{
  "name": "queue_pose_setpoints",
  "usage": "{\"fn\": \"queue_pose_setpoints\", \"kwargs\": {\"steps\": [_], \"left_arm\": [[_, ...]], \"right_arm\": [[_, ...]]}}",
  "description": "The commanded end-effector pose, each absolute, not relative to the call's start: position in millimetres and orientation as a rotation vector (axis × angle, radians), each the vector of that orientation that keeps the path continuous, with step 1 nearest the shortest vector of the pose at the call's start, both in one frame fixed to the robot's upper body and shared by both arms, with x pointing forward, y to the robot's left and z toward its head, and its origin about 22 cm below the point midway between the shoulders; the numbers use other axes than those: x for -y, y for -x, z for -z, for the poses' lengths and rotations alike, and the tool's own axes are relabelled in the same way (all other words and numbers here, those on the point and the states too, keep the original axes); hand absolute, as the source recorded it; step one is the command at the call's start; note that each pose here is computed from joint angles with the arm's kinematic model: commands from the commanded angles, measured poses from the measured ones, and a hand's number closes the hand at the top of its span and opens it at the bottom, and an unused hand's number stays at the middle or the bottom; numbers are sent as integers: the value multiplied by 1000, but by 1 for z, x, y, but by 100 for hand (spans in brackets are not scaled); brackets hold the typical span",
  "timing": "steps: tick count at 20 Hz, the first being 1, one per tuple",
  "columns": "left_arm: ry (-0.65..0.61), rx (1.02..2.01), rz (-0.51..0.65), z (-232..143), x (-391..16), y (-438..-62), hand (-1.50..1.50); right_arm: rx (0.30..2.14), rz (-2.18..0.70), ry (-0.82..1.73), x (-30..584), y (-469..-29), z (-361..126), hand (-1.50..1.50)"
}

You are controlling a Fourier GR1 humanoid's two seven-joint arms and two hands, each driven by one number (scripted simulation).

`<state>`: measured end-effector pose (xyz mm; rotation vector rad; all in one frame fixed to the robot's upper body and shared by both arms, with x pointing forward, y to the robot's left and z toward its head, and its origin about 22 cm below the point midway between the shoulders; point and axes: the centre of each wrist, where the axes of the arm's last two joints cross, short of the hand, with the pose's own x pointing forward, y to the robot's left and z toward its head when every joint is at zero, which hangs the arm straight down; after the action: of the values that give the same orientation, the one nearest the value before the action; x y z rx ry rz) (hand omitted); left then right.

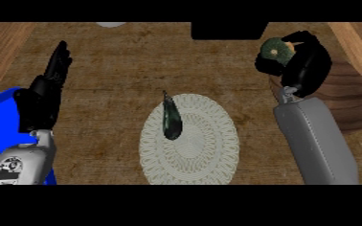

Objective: Pick the squash from the placemat and place it in the bowl

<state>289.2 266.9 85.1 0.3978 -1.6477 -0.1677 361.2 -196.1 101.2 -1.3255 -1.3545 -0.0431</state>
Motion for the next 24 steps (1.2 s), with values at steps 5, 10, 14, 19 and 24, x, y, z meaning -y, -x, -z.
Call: {"fn": "queue_pose_setpoints", "kwargs": {"steps": [5, 10, 14, 19, 24], "left_arm": [[-357, 1649, 168, -88, -266, -290, 0], [-389, 1658, 178, -88, -261, -295, 0], [-374, 1670, 174, -81, -249, -295, 0], [-376, 1669, 175, -77, -261, -282, 0], [-384, 1678, 179, -86, -262, -301, 0]], "right_arm": [[1166, -43, 1578, 293, -361, -61, 150], [1072, -53, 1665, 358, -365, -58, 150], [1047, -18, 1636, 375, -363, -22, 150], [1071, 112, 1391, 395, -362, -32, -150], [1216, 144, 1287, 398, -360, -17, -150]]}}
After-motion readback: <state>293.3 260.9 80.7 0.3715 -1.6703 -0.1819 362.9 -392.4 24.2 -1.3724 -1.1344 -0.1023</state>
